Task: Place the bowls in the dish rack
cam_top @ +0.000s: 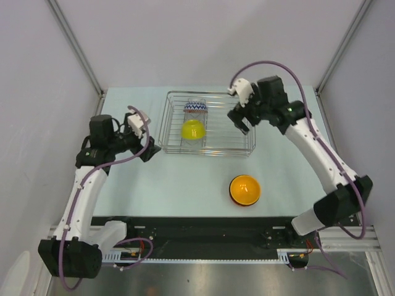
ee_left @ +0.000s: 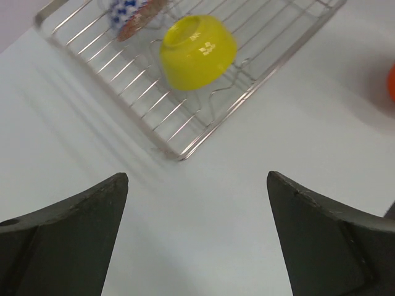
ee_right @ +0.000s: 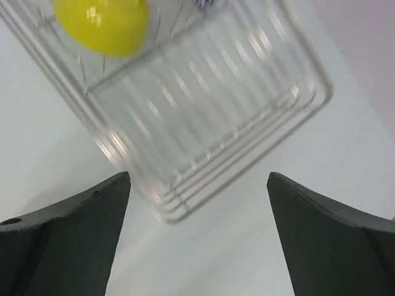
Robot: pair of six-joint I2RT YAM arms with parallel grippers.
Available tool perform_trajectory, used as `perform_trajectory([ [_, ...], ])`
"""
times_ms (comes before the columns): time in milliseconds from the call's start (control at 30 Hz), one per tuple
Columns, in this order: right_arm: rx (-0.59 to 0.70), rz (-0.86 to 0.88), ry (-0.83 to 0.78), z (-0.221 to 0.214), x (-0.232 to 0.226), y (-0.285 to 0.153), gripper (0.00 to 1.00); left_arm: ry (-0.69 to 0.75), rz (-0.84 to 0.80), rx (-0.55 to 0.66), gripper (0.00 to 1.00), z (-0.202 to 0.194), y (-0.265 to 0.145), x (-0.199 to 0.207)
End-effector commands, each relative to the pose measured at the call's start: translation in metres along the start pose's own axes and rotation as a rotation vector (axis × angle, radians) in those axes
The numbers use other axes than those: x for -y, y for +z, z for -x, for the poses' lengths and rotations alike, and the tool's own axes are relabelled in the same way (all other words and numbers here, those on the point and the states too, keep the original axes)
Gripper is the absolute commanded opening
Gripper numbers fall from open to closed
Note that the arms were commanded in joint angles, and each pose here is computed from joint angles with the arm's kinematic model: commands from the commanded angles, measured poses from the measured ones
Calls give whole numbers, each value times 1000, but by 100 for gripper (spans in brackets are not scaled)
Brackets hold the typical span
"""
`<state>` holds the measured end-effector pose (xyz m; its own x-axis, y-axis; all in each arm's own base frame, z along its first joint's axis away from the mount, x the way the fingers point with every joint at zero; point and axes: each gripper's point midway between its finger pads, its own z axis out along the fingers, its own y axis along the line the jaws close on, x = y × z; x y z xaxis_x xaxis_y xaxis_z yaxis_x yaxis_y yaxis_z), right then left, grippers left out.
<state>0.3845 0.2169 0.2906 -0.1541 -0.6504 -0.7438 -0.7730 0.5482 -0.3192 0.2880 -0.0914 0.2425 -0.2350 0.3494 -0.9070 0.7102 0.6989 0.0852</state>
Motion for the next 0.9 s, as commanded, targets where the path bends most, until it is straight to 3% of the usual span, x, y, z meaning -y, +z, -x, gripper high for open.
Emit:
perform_trajectory([
  [0,-77,64,178,-72,-38,-23,98,117,-141,-19,100,13,21,37],
  [100,-150,62,178,-121,-59,-29,97,198,-206,-29,100,20,40,66],
  [433,-193,160,203,-167,-110,-55,79,296,-424,-74,100,56,93,144],
  [667,-230,246,175,-183,-139,-58,68,287,-474,-116,100,49,107,161],
  [867,-254,274,159,-192,-151,-52,51,279,-489,-158,100,37,116,167],
])
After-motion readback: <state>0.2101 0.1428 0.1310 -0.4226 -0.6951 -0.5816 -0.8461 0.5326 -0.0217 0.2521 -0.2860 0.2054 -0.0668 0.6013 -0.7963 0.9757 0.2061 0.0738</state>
